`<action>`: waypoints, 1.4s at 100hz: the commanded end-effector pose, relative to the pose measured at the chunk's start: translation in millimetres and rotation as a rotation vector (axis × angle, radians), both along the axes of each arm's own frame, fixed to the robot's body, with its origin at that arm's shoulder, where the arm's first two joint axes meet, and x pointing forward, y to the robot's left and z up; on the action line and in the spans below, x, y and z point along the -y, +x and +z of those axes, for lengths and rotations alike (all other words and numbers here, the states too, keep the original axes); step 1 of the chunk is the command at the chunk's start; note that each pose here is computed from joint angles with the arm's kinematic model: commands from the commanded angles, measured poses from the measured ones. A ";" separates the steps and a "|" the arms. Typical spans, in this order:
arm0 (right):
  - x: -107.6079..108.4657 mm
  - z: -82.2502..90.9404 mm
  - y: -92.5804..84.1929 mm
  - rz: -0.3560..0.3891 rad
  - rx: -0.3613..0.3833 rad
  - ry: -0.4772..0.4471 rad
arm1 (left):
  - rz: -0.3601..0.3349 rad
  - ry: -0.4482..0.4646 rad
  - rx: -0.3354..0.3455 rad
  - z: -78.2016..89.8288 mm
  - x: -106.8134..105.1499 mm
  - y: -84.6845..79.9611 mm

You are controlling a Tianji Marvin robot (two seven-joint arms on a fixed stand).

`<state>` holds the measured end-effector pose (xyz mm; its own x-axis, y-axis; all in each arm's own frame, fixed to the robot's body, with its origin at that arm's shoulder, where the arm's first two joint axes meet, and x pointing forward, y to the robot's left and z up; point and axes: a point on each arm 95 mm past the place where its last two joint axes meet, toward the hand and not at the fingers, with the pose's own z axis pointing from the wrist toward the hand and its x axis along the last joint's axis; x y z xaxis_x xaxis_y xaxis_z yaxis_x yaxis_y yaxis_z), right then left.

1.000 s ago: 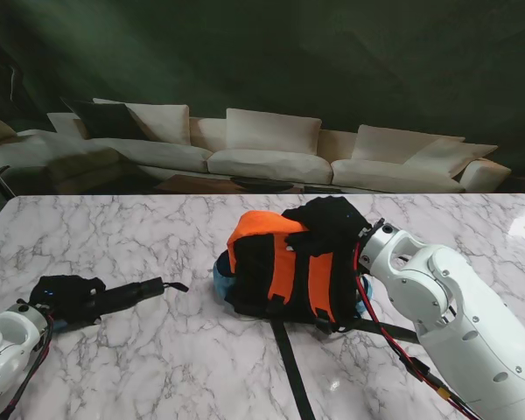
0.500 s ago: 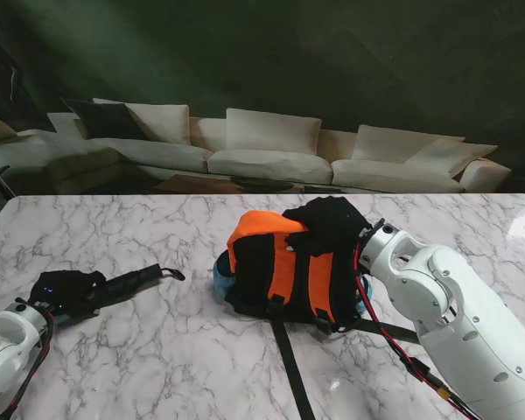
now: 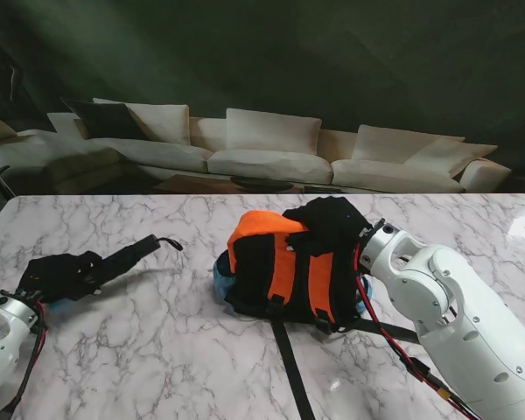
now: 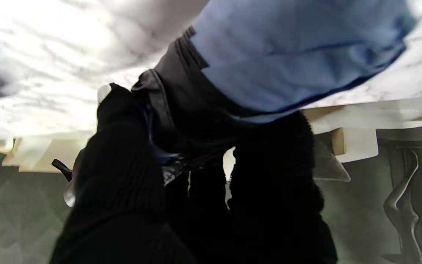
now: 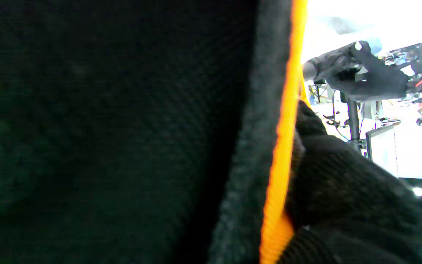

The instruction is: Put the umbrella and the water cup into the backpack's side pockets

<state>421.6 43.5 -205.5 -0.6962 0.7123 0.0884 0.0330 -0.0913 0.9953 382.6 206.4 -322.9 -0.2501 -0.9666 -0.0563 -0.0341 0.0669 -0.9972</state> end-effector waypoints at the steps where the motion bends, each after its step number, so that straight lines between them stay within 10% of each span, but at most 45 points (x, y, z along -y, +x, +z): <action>1: 3.5 -14.9 -1.2 -0.014 -0.039 -0.022 | -0.019 -0.034 0.065 21.0 5.8 7.0; 59: 6.1 -12.6 -2.1 -0.018 -0.044 -0.024 | -0.126 -0.462 0.200 80.6 40.1 25.7; 95: 7.4 -9.8 0.8 -0.030 -0.045 -0.024 | -0.252 -0.689 0.148 99.4 88.9 32.8; 140: 9.4 -8.8 3.7 -0.042 -0.047 -0.005 | -0.326 -0.863 0.013 82.7 155.6 39.0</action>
